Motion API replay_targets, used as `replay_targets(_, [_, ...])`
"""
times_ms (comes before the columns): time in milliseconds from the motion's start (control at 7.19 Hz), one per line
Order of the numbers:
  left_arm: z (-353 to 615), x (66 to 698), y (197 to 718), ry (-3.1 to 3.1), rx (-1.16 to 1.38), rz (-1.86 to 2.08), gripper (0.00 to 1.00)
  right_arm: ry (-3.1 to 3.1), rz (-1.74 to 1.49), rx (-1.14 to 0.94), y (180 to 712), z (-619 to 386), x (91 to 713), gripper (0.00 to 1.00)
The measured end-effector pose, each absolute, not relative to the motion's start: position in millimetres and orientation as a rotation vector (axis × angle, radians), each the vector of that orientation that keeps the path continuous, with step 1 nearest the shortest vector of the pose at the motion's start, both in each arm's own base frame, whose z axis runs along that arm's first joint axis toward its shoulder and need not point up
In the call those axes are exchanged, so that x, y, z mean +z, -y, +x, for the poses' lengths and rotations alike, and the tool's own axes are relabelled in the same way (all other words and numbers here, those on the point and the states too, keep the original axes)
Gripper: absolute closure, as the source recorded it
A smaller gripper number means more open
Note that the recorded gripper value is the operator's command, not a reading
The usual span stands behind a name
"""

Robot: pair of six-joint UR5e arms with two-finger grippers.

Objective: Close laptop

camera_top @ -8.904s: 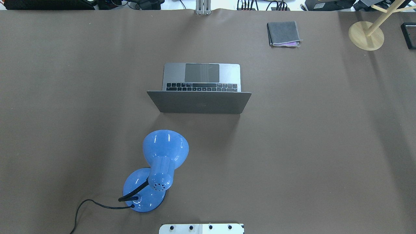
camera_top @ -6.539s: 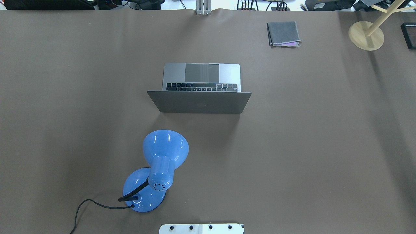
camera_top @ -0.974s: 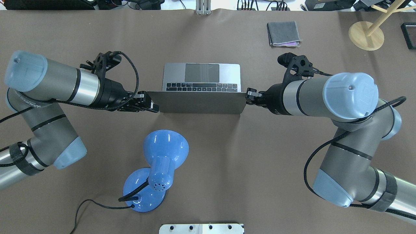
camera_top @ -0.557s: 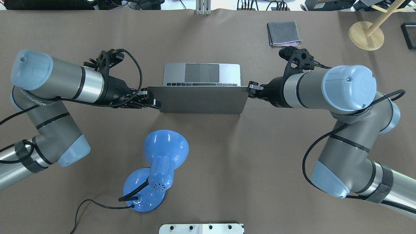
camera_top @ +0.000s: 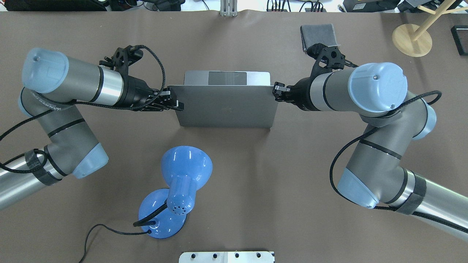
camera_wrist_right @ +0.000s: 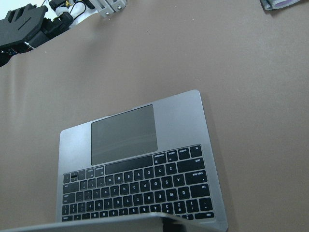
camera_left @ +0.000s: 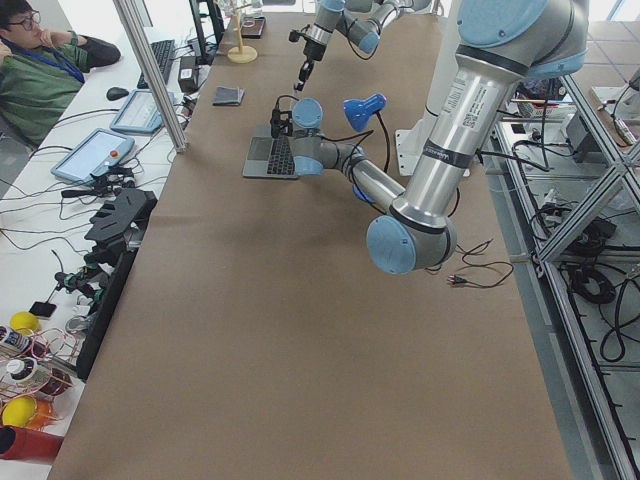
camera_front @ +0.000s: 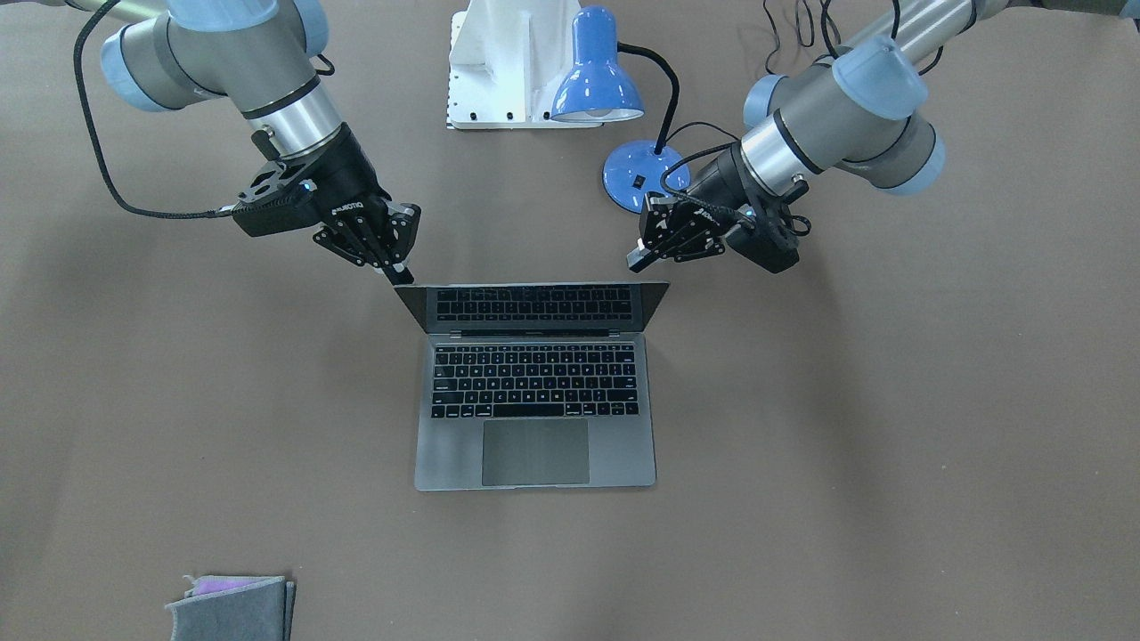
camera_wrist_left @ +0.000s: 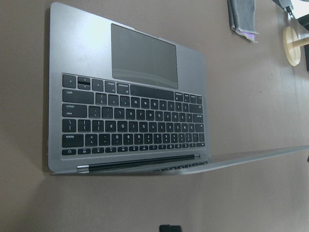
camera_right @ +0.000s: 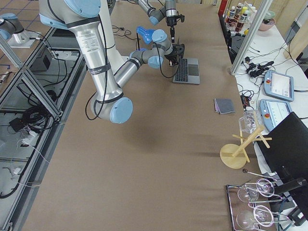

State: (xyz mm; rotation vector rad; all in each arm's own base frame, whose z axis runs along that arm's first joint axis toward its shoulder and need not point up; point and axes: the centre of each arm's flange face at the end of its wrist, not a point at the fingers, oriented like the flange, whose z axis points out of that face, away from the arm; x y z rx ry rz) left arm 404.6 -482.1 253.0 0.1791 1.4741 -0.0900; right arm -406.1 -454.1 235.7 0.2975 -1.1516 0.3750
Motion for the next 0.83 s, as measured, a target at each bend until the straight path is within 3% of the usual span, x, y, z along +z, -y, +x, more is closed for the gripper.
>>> replay_targets(835, [430, 254, 549, -1.352, -0.185, 0.264, 1.00, 1.082, 0.295, 0.432, 515, -434, 247, 1.00])
